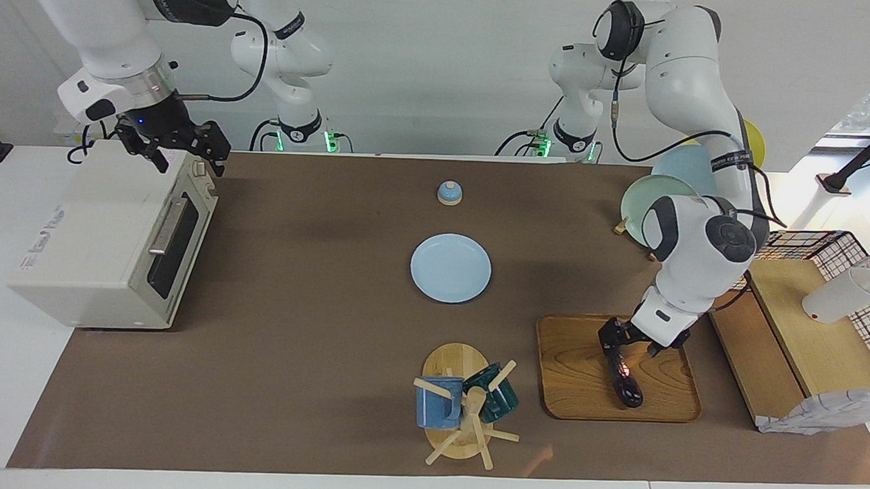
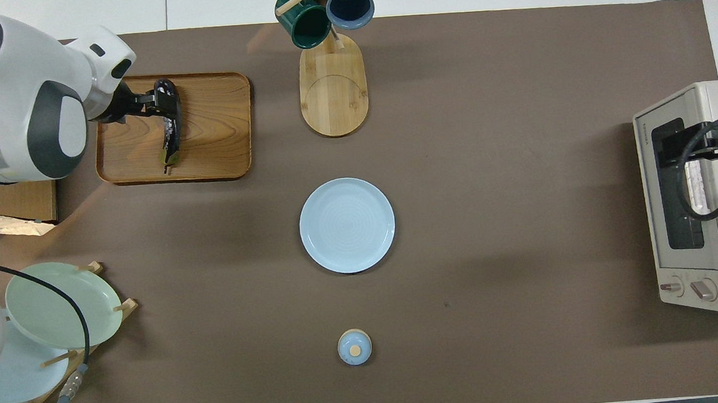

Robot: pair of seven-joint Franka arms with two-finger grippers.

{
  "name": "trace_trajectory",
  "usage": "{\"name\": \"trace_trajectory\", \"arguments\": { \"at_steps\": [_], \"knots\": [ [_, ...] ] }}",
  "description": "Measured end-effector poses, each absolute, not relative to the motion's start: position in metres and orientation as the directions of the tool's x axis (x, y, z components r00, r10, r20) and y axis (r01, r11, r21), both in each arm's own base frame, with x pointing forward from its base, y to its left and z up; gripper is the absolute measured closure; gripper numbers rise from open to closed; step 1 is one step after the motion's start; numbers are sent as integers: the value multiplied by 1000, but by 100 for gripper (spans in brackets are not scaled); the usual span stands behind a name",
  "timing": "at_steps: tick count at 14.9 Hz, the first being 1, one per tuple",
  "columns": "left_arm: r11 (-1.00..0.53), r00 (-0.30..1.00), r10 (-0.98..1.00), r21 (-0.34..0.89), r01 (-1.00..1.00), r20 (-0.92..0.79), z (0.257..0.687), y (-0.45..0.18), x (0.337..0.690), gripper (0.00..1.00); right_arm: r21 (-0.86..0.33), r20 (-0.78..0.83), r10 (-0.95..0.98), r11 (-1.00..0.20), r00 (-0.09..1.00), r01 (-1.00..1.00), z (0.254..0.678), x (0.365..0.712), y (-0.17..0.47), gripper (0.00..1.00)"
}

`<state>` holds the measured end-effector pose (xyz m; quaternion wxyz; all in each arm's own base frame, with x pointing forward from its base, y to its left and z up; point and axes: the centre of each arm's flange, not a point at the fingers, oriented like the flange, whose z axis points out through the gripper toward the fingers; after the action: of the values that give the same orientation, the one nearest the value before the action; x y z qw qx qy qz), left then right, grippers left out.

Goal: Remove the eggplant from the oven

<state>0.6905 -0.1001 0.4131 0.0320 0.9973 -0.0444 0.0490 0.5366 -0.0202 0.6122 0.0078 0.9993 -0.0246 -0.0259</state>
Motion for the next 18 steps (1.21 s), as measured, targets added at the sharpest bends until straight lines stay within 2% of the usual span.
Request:
{"name": "trace_trajectory", "arguments": {
  "at_steps": [5, 11, 14, 18],
  "knots": [
    [-996, 995, -60, 54, -64, 84, 490, -75, 663, 0, 17, -54, -41, -999, 998, -41, 611, 538, -19, 0],
    [-998, 998, -67, 10, -68, 12, 581, -60, 598, 0, 17, -54, -36, -999, 998, -35, 611, 538, -17, 0],
    [-998, 998, -61, 10, -60, -28, 584, -57, 569, 0, 17, -54, -36, -999, 998, -35, 611, 538, -17, 0],
    [-999, 995, -51, 8, -51, -91, 562, -54, 532, 0, 17, -52, -36, -999, 998, -35, 611, 538, -17, 0]
  ]
}}
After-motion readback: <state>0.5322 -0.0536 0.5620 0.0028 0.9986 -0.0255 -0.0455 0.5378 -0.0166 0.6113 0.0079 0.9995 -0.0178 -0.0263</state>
